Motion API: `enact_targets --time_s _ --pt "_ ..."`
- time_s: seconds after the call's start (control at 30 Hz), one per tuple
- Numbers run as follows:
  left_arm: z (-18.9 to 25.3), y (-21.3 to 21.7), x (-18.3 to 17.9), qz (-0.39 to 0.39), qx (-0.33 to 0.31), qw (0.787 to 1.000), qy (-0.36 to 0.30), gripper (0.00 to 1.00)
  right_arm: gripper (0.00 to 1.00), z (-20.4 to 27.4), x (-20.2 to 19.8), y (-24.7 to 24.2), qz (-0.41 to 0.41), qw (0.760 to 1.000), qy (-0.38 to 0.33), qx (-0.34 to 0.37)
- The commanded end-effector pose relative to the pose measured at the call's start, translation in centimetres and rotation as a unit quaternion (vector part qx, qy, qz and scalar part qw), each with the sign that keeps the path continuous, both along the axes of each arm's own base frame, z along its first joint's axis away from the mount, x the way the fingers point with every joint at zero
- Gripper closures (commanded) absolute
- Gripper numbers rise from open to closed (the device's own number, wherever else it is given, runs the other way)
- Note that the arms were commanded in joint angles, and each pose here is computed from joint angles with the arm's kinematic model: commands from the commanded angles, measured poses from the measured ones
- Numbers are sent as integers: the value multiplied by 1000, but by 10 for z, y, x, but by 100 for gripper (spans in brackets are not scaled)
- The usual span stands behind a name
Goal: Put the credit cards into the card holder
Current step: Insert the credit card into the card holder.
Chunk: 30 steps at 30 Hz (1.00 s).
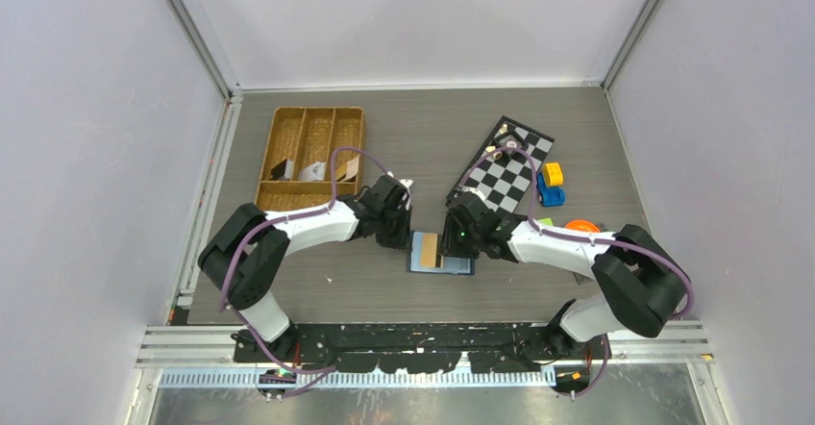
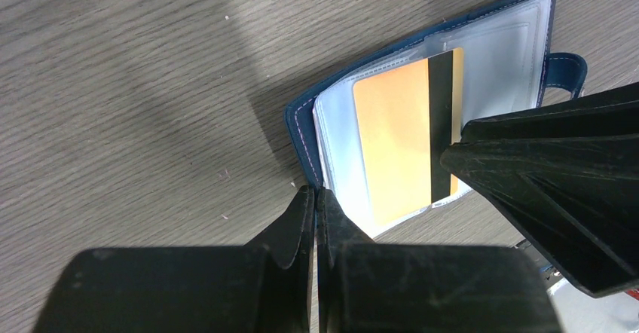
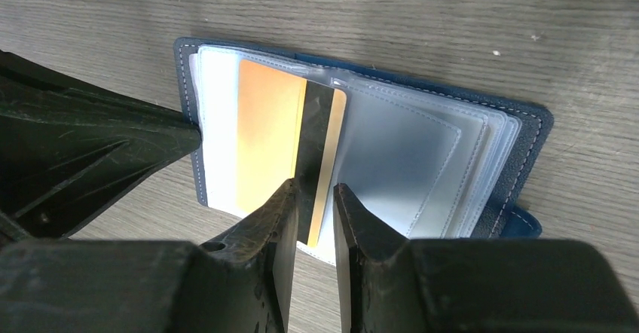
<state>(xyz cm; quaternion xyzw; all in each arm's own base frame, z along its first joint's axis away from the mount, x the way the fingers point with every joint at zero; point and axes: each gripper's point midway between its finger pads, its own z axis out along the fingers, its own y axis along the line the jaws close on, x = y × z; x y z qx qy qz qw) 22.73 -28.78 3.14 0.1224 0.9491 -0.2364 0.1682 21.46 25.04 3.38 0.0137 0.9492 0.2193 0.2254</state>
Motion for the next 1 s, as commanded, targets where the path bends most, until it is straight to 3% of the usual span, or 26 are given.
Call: enact_targets --time_s 0.0,0.73,0.97 --pt "13 -4 2 -6 -15 1000 -15 100 72 11 12 16 6 1000 -22 20" --pt "10 -5 0 -12 -18 1000 -12 100 76 14 12 41 38 999 -20 21" --pt "6 -1 1 -18 -3 1000 -15 100 71 18 22 38 35 999 -42 2"
